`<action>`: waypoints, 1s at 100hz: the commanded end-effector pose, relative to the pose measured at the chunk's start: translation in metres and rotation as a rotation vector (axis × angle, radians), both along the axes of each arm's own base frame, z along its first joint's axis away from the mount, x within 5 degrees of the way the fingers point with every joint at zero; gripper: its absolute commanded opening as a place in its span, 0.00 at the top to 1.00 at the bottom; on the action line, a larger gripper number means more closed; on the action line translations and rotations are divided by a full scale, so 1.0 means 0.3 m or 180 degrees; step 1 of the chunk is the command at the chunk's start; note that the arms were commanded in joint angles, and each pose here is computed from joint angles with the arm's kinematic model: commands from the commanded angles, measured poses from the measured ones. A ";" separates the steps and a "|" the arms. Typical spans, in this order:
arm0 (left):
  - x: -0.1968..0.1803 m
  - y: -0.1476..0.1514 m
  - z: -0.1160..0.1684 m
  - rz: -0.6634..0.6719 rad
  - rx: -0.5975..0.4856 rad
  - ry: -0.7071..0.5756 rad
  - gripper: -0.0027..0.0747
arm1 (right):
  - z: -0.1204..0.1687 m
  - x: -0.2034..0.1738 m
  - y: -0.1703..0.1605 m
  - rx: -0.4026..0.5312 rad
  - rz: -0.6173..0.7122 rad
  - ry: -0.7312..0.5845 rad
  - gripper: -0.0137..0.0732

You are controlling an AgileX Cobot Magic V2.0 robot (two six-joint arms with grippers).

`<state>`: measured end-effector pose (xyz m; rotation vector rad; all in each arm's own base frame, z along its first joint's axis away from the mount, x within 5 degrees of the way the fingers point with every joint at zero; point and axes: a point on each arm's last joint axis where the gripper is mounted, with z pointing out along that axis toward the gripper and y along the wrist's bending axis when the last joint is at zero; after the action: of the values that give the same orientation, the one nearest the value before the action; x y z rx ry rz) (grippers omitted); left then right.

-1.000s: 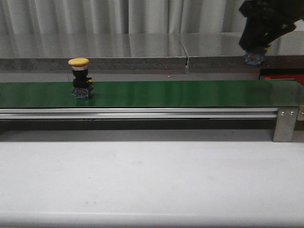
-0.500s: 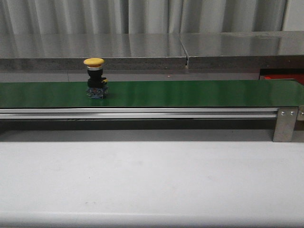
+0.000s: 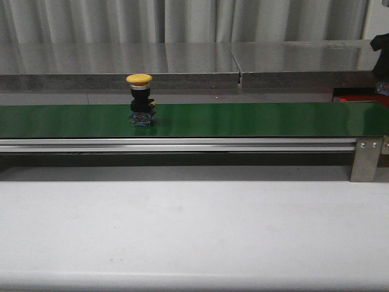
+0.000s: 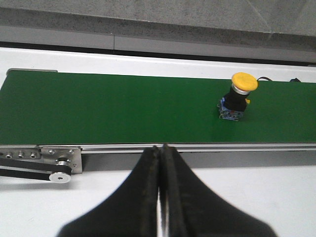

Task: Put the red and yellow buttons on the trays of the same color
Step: 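Carry the red button to the red tray and release it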

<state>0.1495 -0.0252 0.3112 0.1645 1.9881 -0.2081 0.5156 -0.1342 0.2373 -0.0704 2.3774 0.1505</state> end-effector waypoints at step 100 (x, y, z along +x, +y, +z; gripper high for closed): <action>0.007 0.002 0.049 0.0077 -0.0101 -0.0285 0.99 | 0.072 -0.003 -0.111 0.0137 -0.0318 -0.0421 0.13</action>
<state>0.1495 -0.0252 0.3112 0.1645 1.9881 -0.2081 0.5234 -0.1636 0.1846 0.0480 2.4086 0.1829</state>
